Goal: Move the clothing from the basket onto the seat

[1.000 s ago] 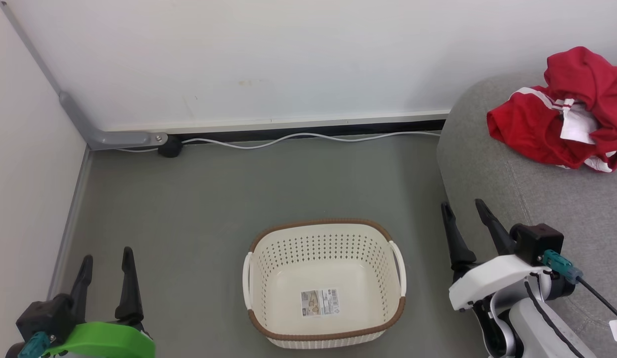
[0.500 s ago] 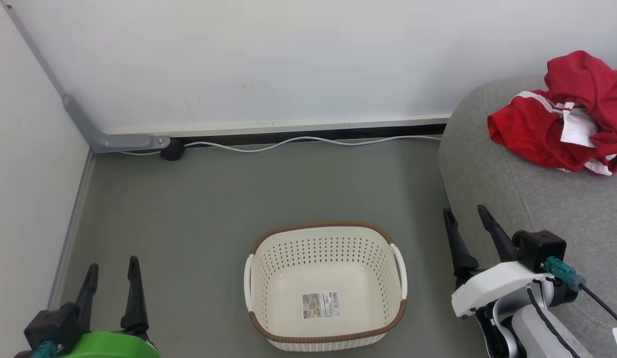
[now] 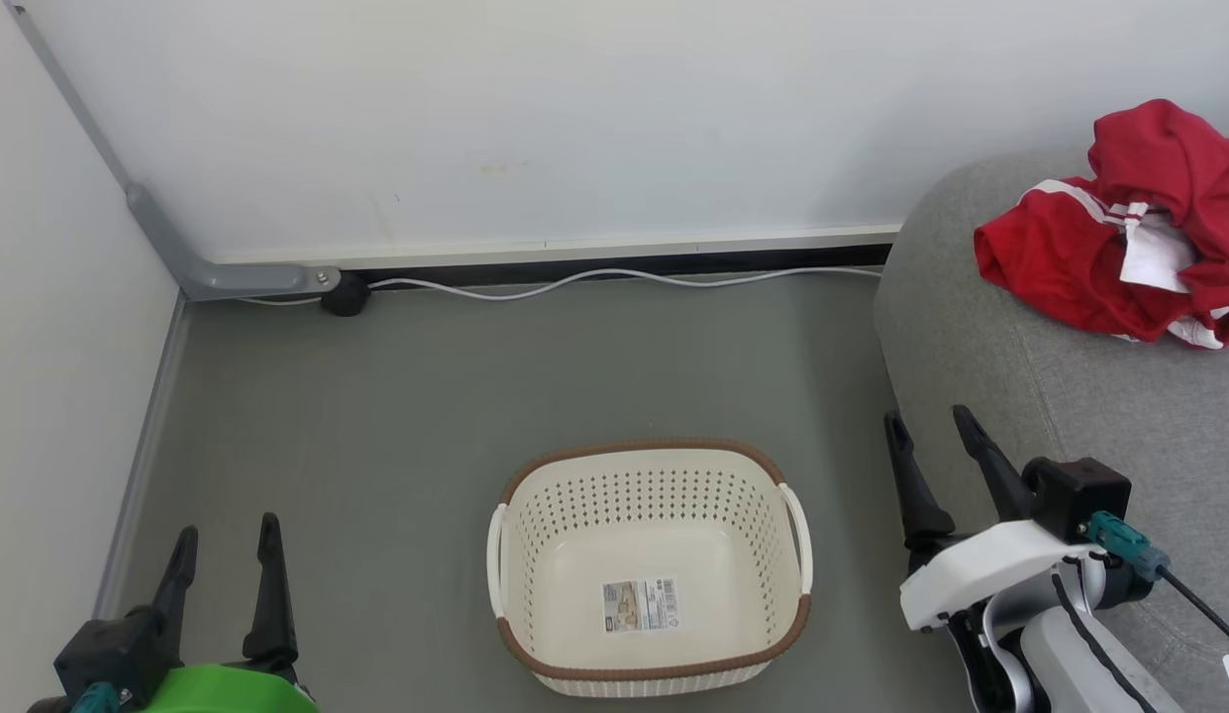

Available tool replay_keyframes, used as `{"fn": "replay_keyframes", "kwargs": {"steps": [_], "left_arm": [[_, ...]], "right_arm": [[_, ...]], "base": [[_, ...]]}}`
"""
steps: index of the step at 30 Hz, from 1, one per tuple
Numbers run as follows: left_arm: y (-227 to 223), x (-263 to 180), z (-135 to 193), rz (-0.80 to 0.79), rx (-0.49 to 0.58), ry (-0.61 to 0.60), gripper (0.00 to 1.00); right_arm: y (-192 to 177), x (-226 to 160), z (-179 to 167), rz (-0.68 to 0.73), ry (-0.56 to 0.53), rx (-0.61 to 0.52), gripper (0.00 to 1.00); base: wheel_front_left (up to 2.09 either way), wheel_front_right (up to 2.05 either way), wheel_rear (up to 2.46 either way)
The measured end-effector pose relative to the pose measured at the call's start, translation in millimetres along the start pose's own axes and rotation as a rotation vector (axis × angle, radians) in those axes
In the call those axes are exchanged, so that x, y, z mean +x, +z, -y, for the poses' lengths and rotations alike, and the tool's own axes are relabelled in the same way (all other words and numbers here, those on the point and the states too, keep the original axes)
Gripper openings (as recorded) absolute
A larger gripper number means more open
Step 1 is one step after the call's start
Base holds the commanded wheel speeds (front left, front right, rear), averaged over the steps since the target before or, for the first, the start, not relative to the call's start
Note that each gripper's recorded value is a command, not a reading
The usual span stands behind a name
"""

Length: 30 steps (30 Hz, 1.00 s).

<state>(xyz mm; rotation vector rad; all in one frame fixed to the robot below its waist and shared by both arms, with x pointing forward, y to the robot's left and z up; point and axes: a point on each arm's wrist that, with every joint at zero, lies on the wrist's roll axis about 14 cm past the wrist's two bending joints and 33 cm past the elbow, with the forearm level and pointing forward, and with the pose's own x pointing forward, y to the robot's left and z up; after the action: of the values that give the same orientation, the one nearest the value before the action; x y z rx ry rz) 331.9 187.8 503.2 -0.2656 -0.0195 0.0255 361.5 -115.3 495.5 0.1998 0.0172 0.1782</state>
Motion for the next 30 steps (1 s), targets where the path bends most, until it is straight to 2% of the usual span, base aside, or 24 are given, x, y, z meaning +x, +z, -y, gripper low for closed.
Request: {"fn": "replay_keyframes", "kwargs": {"steps": [13, 14, 21, 30], "left_arm": [[0.1, -0.4, 0.1, 0.003, 0.03, -0.004, 1.0], [0.1, -0.5, 0.0, 0.003, 0.03, -0.003, 0.0], [-23.3, -5.5, 6.0, -0.063, -0.006, 0.01, 0.0], [-26.9, -5.0, 5.0, -0.087, -0.107, 0.028, 0.0]], "right_arm": [[2.8, 1.5, 0.5, 0.005, -0.001, -0.001, 1.0], [3.0, 1.5, 0.8, 0.006, -0.001, -0.002, 0.0], [-30.1, -14.4, 1.2, -0.092, -0.024, 0.02, 0.0], [-30.2, -14.2, 8.2, -0.102, -0.057, 0.121, 0.0]], "base": [[0.0, 0.0, 0.0], [0.0, 0.0, 0.0], [0.0, 0.0, 0.0], [0.0, 0.0, 0.0]]}}
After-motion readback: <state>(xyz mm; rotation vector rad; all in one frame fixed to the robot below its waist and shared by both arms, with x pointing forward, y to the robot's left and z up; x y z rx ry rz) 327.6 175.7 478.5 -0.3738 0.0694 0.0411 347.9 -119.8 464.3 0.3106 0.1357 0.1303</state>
